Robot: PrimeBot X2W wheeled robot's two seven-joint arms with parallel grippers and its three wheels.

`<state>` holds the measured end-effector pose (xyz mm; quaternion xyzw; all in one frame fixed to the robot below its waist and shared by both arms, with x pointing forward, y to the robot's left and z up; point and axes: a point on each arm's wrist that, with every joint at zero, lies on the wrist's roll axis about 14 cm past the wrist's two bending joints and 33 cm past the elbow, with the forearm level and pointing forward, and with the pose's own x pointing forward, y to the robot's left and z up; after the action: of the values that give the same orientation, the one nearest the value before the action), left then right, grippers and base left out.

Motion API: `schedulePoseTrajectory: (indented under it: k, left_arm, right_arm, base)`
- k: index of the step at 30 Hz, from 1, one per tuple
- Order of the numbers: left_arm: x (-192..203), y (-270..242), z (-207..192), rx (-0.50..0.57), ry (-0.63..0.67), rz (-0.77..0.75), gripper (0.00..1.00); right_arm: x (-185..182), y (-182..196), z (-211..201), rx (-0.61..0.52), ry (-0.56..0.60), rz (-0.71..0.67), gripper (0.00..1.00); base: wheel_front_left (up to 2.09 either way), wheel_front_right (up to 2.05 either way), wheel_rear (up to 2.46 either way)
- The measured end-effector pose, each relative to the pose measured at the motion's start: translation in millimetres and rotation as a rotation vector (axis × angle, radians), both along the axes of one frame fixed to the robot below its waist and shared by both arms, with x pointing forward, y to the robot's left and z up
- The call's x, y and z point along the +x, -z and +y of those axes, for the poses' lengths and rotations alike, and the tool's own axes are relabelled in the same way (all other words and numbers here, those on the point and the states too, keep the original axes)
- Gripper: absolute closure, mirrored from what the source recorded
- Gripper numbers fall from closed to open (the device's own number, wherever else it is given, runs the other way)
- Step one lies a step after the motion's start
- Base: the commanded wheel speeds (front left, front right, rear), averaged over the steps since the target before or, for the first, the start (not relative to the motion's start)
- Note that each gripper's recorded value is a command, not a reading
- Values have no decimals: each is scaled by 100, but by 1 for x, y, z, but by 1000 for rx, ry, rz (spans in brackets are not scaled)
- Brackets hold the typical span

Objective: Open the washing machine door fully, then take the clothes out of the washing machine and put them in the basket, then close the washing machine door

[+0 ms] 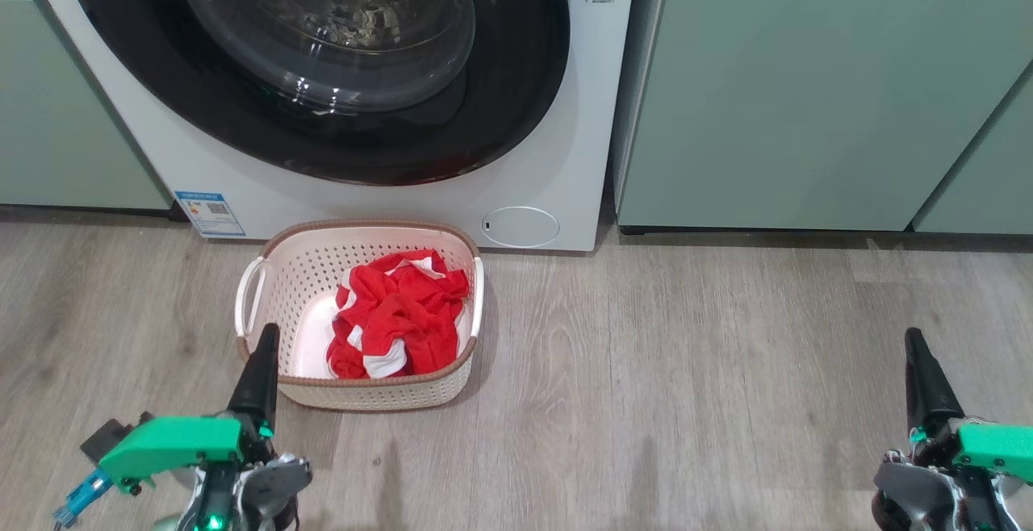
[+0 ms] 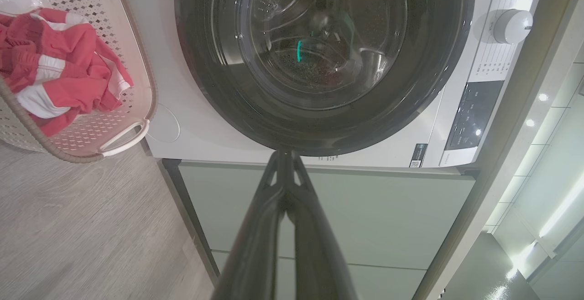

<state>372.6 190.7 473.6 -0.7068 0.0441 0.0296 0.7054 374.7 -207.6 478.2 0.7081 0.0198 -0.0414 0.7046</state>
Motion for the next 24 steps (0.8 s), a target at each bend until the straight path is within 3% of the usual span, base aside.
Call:
schedulePoseTrajectory:
  k: [24]
  left_arm:
    - [0, 0, 0, 0, 0, 0, 100]
  right_arm:
    - [0, 0, 0, 0, 0, 0, 100]
  base:
    - [0, 0, 0]
